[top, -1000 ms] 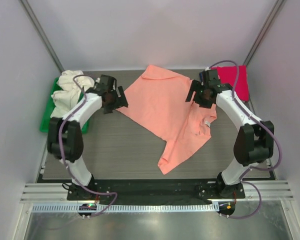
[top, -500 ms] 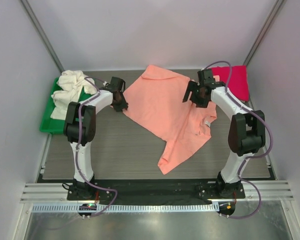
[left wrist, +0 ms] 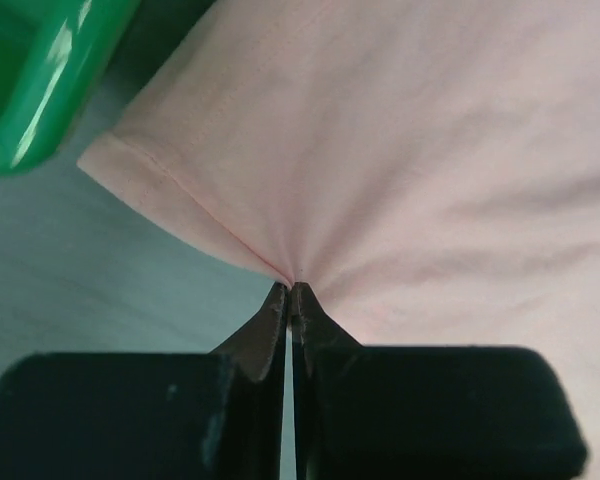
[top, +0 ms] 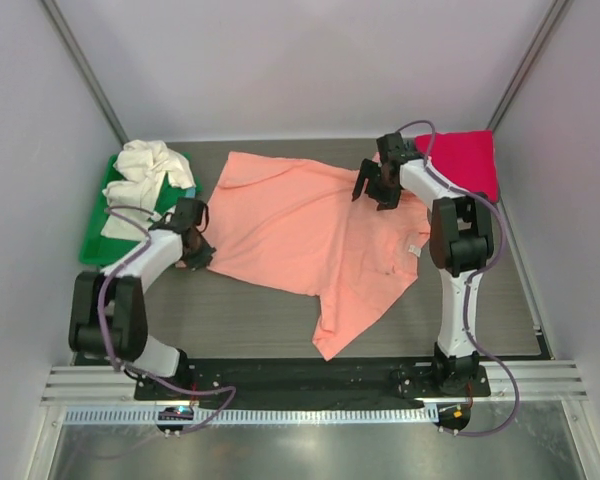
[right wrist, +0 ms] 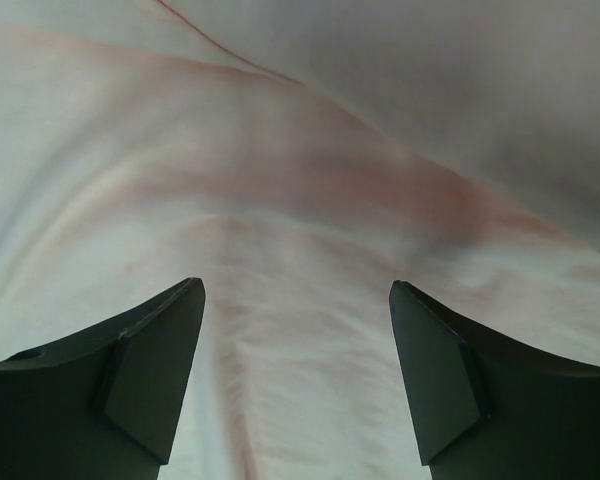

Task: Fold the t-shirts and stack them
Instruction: Flatten the tshirt out

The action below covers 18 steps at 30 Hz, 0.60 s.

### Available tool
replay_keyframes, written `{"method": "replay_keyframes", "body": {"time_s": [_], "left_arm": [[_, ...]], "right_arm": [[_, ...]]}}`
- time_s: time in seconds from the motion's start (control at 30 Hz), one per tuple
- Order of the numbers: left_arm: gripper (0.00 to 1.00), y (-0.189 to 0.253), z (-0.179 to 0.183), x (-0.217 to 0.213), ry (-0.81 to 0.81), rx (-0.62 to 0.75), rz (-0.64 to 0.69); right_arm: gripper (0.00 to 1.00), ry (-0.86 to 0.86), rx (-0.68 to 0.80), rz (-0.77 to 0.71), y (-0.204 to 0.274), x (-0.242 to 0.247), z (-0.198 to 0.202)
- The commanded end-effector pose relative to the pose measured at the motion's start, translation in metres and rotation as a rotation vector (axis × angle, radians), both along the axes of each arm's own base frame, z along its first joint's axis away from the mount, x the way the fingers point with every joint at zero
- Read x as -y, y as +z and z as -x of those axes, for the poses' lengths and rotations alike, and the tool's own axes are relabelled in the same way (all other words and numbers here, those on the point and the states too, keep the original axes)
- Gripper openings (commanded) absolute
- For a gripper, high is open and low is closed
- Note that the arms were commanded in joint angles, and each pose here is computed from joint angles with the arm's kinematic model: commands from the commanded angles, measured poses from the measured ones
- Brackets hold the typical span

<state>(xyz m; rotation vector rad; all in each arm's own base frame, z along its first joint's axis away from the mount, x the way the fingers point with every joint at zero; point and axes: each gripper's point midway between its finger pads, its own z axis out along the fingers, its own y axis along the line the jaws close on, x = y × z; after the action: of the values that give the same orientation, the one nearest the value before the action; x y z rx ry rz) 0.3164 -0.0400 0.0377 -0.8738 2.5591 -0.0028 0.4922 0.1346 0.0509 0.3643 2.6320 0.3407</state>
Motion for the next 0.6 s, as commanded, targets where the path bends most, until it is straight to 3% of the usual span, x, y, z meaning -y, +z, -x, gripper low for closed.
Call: {"method": "replay_keyframes", "body": {"time_s": [0.0, 0.2, 0.4, 0.47, 0.5, 0.57], "left_arm": [[0.0, 0.021, 0.032, 0.002, 0.03, 0.043, 0.036], [0.0, 0.031, 0.083, 0.022, 0.054, 0.07, 0.19], [0.0, 0.057, 0.124, 0.013, 0.132, 0.15, 0.208], [0.0, 0.068, 0.129, 0.005, 0.165, 0.228, 0.201], [0.0, 0.07, 0.13, 0.008, 0.171, 0.248, 0.216], [0.0, 0.067, 0.134, 0.006, 0.185, 0.235, 0.208]], "right_arm": [[0.81, 0.033, 0.001, -0.023, 0.008, -0.016, 0.0], [0.81, 0.151, 0.009, -0.038, 0.011, -0.044, -0.001], [0.82, 0.197, -0.03, -0.032, -0.003, -0.051, -0.007], [0.82, 0.207, -0.034, -0.035, -0.002, -0.054, -0.015], [0.82, 0.21, -0.076, -0.028, -0.024, -0.055, -0.016], [0.82, 0.212, -0.062, -0.033, -0.023, -0.059, -0.029]]}}
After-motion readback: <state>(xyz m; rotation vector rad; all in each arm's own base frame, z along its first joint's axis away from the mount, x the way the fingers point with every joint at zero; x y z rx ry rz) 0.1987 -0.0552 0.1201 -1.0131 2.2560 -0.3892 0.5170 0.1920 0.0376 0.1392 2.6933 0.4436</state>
